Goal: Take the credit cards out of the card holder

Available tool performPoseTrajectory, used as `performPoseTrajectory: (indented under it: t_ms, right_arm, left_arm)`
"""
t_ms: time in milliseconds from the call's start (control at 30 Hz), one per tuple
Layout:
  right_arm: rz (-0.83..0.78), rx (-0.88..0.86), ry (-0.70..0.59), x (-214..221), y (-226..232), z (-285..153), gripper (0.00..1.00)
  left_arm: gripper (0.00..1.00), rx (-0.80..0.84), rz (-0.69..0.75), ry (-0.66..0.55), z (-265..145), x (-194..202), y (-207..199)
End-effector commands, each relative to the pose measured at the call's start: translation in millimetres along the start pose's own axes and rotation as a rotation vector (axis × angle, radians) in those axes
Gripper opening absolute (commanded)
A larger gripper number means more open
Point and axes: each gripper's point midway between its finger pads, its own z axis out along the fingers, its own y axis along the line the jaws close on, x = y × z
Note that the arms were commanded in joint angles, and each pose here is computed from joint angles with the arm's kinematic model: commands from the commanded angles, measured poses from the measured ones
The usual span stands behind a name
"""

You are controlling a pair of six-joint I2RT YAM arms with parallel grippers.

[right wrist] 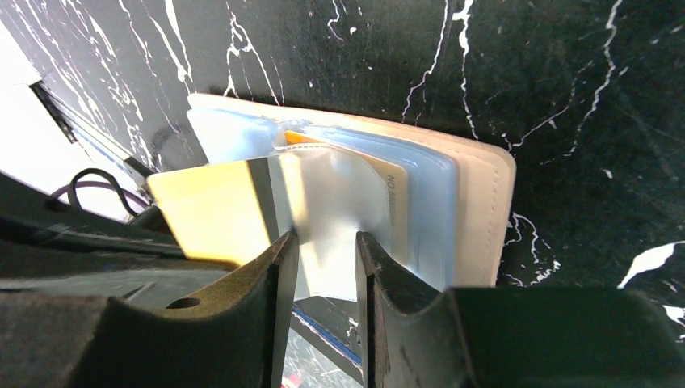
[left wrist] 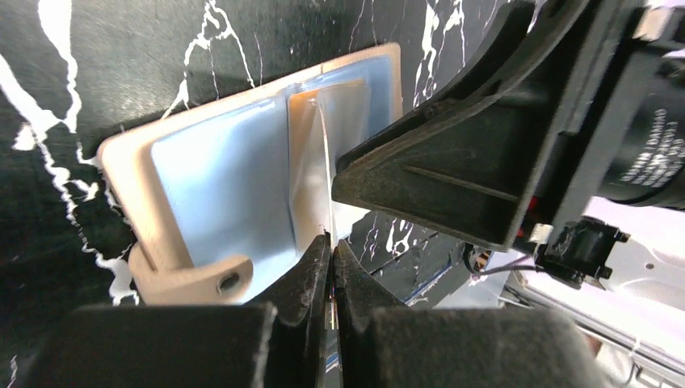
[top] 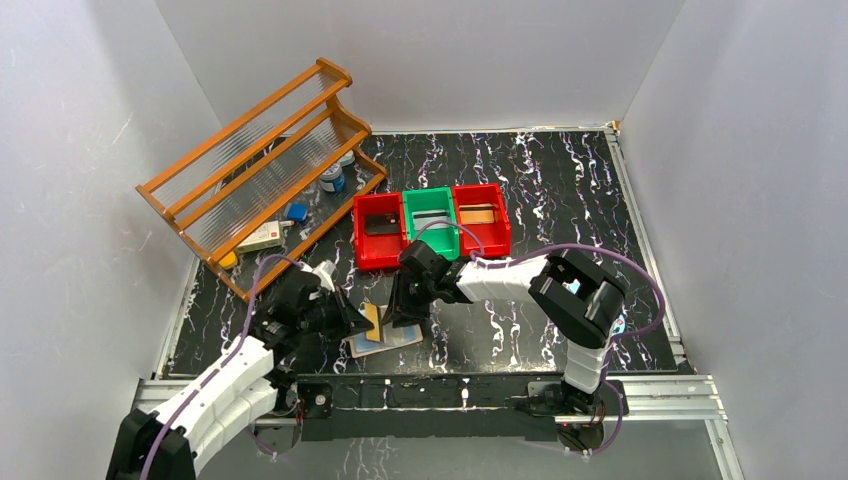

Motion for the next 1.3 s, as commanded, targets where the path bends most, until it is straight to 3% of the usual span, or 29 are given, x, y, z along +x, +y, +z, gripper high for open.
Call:
performPoseTrajectory:
  t_ms: [0,333,567,833,1067,1167,1267]
  right_arm:
    - [0.015,0.146,-0.012,5.6,-40.9,3.0,0.42]
    - [-0.127,-0.026,-0.125,-22.2,26.8,-31.7,0.44]
    - [-0.195,-0.183,-0.072,-8.7,63.4,-31.2,0.44]
    - [-0.265,-0.164,0.005,8.2,67.8,-6.6,0.45]
    - [-0.193,0.07,-0.008,5.6,16.3,1.4,0.48]
    - [-0.21,0.033,-0.042,1.3,24.9,-5.7,0.48]
    - [-0.255,-0.116,-0.12,-7.6,60.4,-26.7,0.52]
  left_arm:
    - [0.01,-0.1,0.047,-0.09,-20.9,-21.0,-3.2]
    - [0.01,-0.116,0.077,-0.132,-36.0,-32.9,-15.9]
    - [0.0,-0.162,0.068,-0.191,-46.4,-42.4,-13.9]
    - [0.0,-0.187,0.053,-0.286,-65.3,-54.9,-17.5]
    - [0.0,-0.192,0.053,-0.277,-64.9,-54.4,-17.6]
    - [0.0,-0.188,0.062,-0.27,-62.9,-53.7,-17.5]
    - [0.0,-0.184,0.062,-0.259,-60.1,-52.2,-16.7]
